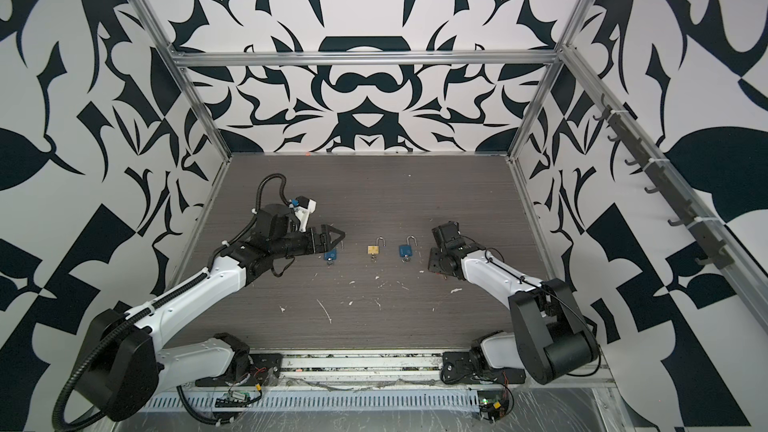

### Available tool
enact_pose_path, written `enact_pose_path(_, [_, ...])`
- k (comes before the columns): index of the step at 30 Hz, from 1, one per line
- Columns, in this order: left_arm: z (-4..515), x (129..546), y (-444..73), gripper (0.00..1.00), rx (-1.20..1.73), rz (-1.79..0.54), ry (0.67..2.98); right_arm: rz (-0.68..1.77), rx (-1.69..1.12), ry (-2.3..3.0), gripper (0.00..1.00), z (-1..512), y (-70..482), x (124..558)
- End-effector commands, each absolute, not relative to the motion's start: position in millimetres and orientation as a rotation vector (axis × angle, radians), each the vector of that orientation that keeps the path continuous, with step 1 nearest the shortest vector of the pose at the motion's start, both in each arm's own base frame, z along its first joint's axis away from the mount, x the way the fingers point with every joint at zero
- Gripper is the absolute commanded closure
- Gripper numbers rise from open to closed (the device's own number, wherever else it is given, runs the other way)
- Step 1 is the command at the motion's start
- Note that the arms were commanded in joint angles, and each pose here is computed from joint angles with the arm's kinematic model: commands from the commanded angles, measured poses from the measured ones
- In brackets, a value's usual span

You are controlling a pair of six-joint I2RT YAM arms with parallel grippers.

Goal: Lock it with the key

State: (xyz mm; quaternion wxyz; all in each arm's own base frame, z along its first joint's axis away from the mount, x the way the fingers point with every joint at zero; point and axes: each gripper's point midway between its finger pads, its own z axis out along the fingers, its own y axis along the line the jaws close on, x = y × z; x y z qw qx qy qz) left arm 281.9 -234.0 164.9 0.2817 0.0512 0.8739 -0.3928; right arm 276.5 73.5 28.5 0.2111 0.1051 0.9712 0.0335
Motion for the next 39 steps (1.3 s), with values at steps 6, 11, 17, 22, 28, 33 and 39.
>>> enact_pose_path(6, [173, 285, -246, 0.03, 0.169, -1.09, 2.321, 0.125, 0.284, 2.682, 0.45, 35, 81, 288])
enact_pose_path(11, [173, 285, -249, 0.03, 0.181, -1.092, 2.322, 0.12, 0.282, 2.7, 0.47, 32, 82, 287])
enact_pose_path(17, [172, 284, -251, 0.03, 0.189, -1.098, 2.327, 0.107, 0.28, 2.726, 0.48, 27, 82, 285])
enact_pose_path(22, [171, 283, -251, 0.03, 0.193, -1.099, 2.33, 0.092, 0.275, 2.739, 0.49, 24, 83, 286])
enact_pose_path(28, [170, 282, -251, 0.03, 0.195, -1.1, 2.33, 0.079, 0.257, 2.752, 0.51, 23, 86, 285])
enact_pose_path(33, [170, 282, -250, 0.03, 0.196, -1.097, 2.331, 0.068, 0.237, 2.747, 0.57, 26, 88, 285])
enact_pose_path(39, [167, 284, -250, 0.04, 0.186, -1.083, 2.337, 0.05, 0.212, 2.735, 0.76, 32, 87, 286])
